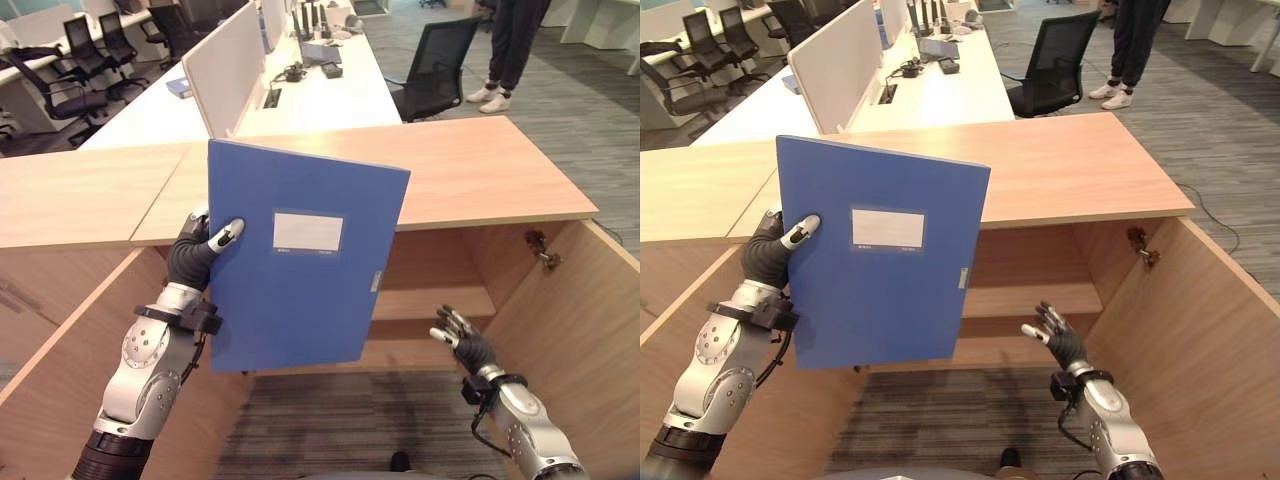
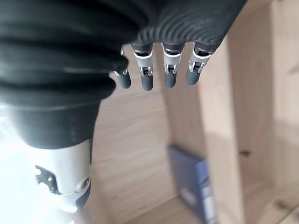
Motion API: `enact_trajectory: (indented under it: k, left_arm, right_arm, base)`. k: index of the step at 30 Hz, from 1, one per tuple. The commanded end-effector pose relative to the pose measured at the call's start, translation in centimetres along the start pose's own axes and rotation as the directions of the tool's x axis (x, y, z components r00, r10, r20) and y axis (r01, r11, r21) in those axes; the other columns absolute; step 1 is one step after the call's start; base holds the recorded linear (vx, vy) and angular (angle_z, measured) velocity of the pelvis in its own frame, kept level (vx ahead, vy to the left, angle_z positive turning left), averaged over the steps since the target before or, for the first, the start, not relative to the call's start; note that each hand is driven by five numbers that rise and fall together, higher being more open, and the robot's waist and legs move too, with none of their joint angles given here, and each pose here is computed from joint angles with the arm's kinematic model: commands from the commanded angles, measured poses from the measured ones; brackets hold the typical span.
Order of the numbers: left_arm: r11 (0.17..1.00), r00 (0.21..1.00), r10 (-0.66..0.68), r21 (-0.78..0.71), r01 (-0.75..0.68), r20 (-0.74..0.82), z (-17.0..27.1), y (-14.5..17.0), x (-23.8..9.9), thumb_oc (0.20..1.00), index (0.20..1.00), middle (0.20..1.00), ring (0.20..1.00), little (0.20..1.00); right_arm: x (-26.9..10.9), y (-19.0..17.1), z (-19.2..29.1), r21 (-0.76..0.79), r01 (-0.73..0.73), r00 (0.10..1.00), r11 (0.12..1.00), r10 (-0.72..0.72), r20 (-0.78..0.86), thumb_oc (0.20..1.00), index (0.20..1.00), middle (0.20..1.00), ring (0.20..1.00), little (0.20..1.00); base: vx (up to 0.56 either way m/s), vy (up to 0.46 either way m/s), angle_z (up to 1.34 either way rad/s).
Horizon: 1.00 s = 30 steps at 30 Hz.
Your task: Put the empty folder in the office cabinet
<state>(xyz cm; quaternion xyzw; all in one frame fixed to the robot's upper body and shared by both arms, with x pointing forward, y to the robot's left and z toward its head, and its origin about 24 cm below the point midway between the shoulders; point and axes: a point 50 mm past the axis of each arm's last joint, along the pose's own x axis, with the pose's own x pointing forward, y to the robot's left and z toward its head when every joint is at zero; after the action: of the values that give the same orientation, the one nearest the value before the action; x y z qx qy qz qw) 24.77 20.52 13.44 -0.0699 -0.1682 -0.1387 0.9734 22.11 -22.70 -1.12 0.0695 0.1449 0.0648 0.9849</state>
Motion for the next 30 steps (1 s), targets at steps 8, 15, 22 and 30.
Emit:
enact_trajectory:
  k: [8, 15, 22, 30]
  left_arm:
    - [0.997, 0.991, -0.062, 0.06, 0.055, 0.12, 1.8, -0.4, 1.9, 0.2, 0.2, 0.2, 0.2, 0.2]
    - [0.993, 0.986, -0.114, 0.034, 0.111, 0.122, 1.2, -1.9, 2.6, 0.2, 0.2, 0.2, 0.2, 0.2]
    - [0.984, 0.977, -0.177, 0.005, 0.177, 0.117, 0.6, -3.6, 3.5, 0.2, 0.2, 0.2, 0.2, 0.2]
    - [0.976, 0.973, -0.211, -0.033, 0.215, 0.091, -0.3, -4.7, 3.6, 0.2, 0.2, 0.2, 0.2, 0.2]
  right_arm:
    - [1.9, 6.4, 5.9, 0.123, -0.394, 0.895, 0.911, 0.35, 0.275, 1.0, 1.0, 1.0, 1.0, 1.0]
    - [2.2, 8.7, 6.6, 0.128, -0.487, 0.847, 0.864, 0.432, 0.309, 1.0, 1.0, 1.0, 1.0, 1.0]
    - [2.8, 11.6, 7.2, 0.126, -0.573, 0.793, 0.81, 0.509, 0.334, 1.0, 1.0, 1.0, 1.0, 1.0]
    - [2.9, 13.3, 7.6, 0.112, -0.619, 0.758, 0.777, 0.554, 0.344, 1.0, 1.0, 1.0, 1.0, 1.0]
  base:
    - [-0.01, 0.004, -0.1]
    - [0.0, 0.0, 0.0]
    - [0.0, 0.0, 0.0]
    - [0.0, 0.0, 0.0]
